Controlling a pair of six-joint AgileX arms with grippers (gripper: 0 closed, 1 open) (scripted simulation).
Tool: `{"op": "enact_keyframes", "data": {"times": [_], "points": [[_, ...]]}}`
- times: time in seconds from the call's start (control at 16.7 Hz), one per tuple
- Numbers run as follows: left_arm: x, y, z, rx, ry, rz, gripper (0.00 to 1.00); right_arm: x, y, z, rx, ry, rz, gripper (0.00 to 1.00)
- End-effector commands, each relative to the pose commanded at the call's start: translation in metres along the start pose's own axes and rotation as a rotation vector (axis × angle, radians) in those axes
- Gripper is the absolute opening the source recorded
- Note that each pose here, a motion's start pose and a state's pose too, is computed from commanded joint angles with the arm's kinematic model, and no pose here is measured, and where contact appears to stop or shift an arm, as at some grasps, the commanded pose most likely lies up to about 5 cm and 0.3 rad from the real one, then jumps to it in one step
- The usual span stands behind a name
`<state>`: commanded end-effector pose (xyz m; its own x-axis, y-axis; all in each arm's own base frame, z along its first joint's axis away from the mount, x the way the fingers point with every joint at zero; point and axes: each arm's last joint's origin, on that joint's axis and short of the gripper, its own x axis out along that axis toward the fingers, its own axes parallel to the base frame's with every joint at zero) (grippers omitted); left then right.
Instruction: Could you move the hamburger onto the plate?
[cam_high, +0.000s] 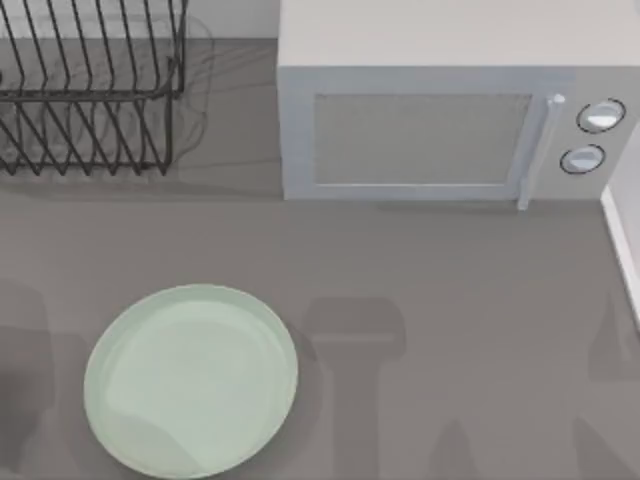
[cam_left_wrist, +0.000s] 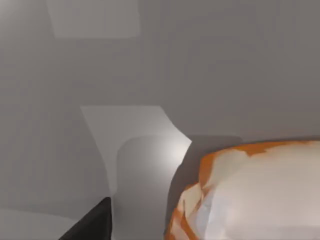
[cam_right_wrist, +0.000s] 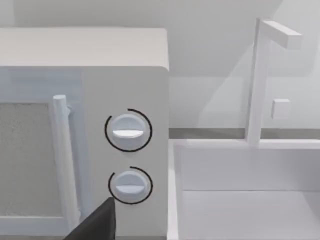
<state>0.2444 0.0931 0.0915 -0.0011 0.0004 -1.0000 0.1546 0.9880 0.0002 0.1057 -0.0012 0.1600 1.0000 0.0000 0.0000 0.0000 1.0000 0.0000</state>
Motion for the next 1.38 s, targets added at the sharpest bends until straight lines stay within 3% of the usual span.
{"op": "enact_keyframes", "data": {"times": [0.06, 0.24, 0.78, 1.08, 1.26, 1.38], "points": [[-0.022, 0.001, 0.001, 0.002, -0.034, 0.000, 0.00, 0.000, 0.000, 0.000, 0.000, 0.000, 0.000, 1.00], [-0.034, 0.003, 0.005, 0.003, -0.049, 0.009, 0.00, 0.000, 0.000, 0.000, 0.000, 0.000, 0.000, 1.00], [-0.118, 0.001, 0.001, 0.003, -0.027, -0.004, 0.00, 0.000, 0.000, 0.000, 0.000, 0.000, 0.000, 1.00], [-0.121, 0.001, 0.001, 0.006, -0.030, -0.002, 0.00, 0.000, 0.000, 0.000, 0.000, 0.000, 0.000, 1.00], [-0.119, -0.011, 0.013, 0.109, -0.025, -0.008, 0.00, 0.000, 0.000, 0.000, 0.000, 0.000, 0.000, 1.00], [-0.116, -0.033, 0.027, 0.260, -0.018, -0.016, 0.00, 0.000, 0.000, 0.000, 0.000, 0.000, 0.000, 1.00]]}}
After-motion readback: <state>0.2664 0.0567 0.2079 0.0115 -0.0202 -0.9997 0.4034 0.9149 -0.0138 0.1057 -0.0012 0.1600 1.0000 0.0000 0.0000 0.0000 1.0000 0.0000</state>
